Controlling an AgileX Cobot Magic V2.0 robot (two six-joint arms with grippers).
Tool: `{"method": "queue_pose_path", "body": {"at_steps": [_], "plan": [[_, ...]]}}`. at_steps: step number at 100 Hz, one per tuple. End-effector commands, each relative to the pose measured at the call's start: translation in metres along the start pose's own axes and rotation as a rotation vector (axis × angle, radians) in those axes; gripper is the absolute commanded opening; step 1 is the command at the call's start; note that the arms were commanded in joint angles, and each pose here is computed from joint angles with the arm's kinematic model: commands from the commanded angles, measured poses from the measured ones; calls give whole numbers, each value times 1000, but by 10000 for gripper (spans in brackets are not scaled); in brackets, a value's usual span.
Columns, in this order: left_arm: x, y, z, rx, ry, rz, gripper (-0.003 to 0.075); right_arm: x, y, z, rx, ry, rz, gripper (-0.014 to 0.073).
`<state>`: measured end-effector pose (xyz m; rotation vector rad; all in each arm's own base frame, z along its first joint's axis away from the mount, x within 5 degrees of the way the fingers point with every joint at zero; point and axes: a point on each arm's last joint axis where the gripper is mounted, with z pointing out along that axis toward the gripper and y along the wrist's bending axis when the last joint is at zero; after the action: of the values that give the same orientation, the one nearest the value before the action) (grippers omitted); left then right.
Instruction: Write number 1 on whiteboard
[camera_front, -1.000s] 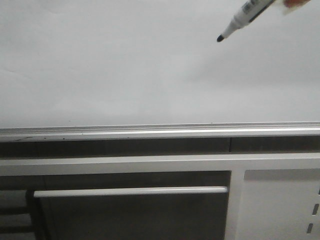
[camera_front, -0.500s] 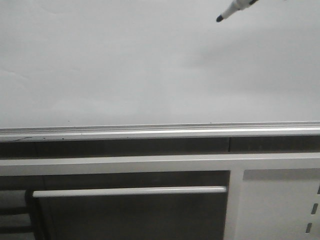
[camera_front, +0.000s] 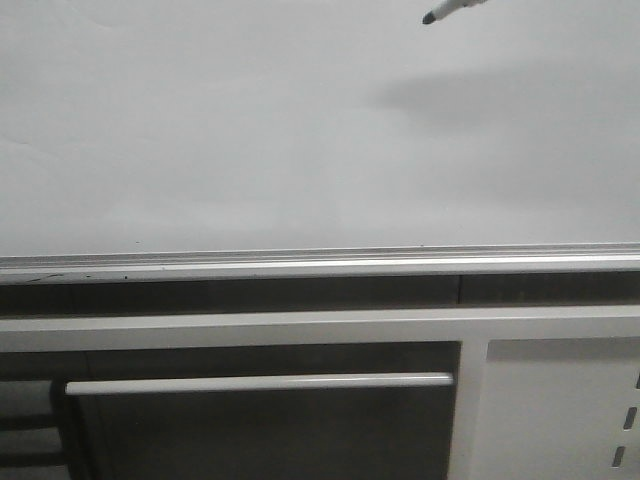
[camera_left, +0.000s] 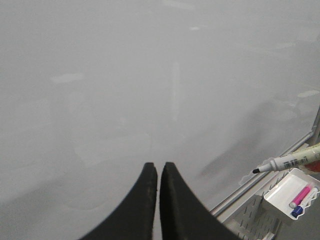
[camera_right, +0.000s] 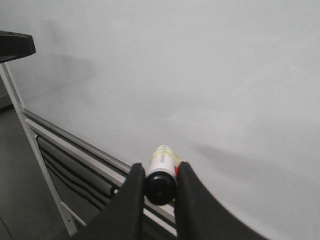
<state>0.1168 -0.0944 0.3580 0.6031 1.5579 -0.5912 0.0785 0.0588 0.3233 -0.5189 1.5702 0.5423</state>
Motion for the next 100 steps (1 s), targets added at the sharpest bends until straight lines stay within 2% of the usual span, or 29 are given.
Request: {"method": "queue_pose_path", "body": {"at_steps": [1, 35, 51, 100], "plan": [[-11, 2, -2, -29, -50, -30, -20, -12, -3, -2, 40, -65, -14, -51], [-11, 2, -2, -29, -50, -30, -20, -12, -4, -2, 49, -67, -21, -51], [-11, 2, -2, -29, -50, -30, -20, -8, -2, 5, -3, -17, -7, -51], [-12, 4, -3, -44, -58, -30, -20, -8, -6, 10, 27, -23, -43, -51]]}}
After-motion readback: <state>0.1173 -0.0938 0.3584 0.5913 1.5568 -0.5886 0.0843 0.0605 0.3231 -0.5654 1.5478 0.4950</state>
